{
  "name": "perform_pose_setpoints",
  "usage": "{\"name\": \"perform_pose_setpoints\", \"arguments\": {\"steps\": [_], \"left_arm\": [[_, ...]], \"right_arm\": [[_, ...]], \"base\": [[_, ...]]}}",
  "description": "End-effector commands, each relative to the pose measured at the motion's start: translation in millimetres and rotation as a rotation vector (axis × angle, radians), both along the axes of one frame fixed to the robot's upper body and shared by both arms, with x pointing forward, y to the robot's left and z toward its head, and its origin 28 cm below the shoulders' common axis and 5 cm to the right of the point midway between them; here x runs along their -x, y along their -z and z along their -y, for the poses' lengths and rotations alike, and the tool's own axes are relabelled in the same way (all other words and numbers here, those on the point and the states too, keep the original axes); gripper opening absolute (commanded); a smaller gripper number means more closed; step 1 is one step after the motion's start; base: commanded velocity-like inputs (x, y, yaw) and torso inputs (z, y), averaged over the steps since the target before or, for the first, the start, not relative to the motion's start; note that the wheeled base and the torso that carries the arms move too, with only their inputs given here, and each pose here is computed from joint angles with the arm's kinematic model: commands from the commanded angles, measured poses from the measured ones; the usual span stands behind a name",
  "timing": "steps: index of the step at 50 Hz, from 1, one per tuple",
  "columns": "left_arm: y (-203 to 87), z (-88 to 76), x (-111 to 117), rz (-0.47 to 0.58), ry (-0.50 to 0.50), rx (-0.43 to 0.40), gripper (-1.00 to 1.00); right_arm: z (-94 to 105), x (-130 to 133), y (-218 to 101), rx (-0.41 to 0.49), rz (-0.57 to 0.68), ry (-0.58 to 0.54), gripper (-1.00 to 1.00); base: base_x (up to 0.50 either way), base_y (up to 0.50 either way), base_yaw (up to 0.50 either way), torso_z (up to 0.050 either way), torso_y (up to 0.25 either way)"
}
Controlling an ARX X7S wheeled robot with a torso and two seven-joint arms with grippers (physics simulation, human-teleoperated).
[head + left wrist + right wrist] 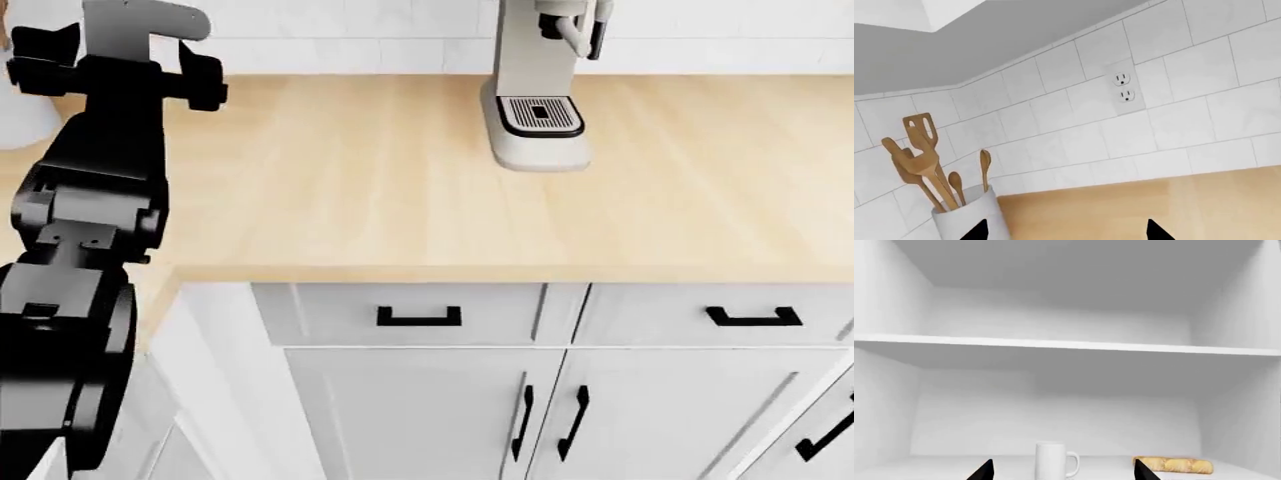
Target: Pick the mug from the cabinet, place it under the coffee machine dispenser, and press the start button.
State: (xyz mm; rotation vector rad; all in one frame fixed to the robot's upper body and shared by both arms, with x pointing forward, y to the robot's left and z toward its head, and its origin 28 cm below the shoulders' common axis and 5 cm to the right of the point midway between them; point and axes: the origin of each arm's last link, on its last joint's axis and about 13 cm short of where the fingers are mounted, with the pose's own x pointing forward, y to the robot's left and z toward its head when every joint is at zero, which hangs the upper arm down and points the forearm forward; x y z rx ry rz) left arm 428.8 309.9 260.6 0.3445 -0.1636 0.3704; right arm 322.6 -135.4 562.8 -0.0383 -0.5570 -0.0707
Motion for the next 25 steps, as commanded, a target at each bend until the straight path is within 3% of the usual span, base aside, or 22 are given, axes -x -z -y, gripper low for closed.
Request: {"name": "perform_pose_setpoints", "arguments": {"steps": [1, 25], "left_arm": [[-5.1, -6.3, 0.2, -0.025, -0.019, 0.010, 1.00], [-8.1, -7.5, 0.5, -0.018, -0.019, 0.030, 1.00]], "right_arm": [[-1.2, 10.4, -12.1, 0.022, -0.043, 0.011, 1.00], [0.2, 5.1, -5.4, 0.054, -0.087, -0.006, 1.00]], "base": [[0.00, 0.00, 0.00, 0.000, 0.000], [0.50, 0.02, 0.00, 0.000, 0.000]]}}
